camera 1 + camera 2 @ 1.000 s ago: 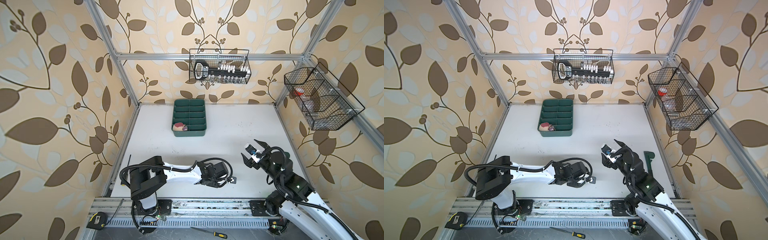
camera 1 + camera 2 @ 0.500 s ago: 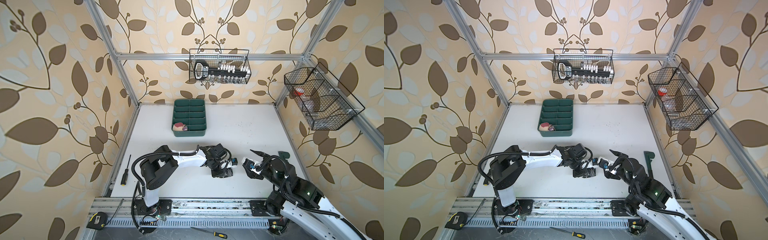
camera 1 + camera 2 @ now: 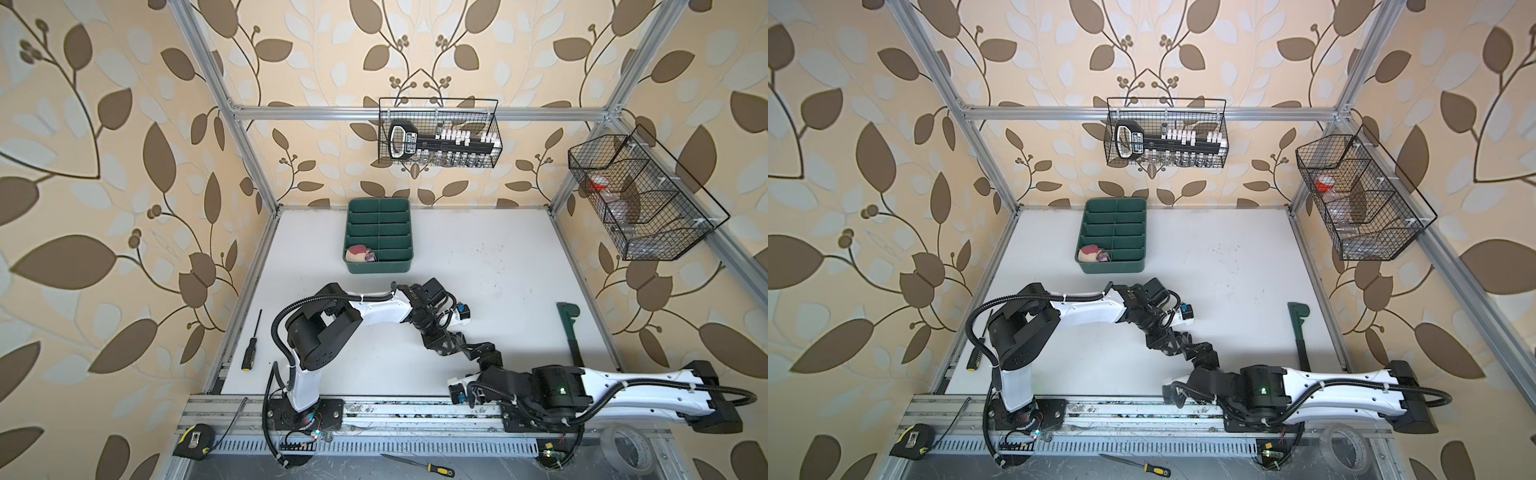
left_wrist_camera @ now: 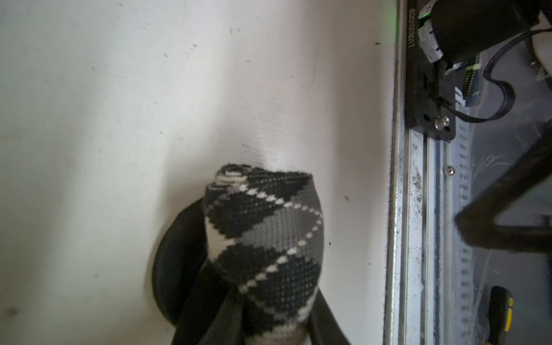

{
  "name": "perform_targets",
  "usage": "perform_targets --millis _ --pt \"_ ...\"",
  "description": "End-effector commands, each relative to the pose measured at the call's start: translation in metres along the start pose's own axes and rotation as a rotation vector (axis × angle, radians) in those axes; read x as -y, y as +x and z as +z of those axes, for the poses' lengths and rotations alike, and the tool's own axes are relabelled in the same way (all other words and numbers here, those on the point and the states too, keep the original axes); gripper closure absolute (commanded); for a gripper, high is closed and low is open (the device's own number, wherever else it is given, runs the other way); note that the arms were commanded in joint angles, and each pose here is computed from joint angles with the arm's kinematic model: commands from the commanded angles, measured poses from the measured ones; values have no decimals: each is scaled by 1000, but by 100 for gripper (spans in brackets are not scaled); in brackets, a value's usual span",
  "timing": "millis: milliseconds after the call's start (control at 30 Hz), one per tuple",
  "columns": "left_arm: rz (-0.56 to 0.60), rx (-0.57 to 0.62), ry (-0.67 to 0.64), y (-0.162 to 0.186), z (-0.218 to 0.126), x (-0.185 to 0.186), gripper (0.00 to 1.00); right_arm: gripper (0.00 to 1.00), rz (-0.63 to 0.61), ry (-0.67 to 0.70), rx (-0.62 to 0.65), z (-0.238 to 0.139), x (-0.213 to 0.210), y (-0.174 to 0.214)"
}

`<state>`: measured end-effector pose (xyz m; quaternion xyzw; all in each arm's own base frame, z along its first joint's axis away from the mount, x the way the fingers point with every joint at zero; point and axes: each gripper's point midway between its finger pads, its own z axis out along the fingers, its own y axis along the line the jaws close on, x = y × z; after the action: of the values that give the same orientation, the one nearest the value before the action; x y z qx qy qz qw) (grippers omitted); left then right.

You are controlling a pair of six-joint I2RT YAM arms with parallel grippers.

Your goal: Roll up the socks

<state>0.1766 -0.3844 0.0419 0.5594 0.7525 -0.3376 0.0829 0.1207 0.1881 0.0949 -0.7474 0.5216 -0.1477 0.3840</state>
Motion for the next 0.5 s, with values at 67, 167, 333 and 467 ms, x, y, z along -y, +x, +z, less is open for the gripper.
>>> perform_targets --millis 67,167,333,467 --pt "-238 -304 32 101 25 2 67 14 52 81 -2 18 13 -1" --pt "-252 -310 50 104 29 2 67 16 81 61 -12 28 17 5" --pt "-261 -299 48 104 29 1 67 18 91 54 -47 45 17 18" --pt "-261 -289 50 105 29 3 67 18 96 64 -42 53 17 21"
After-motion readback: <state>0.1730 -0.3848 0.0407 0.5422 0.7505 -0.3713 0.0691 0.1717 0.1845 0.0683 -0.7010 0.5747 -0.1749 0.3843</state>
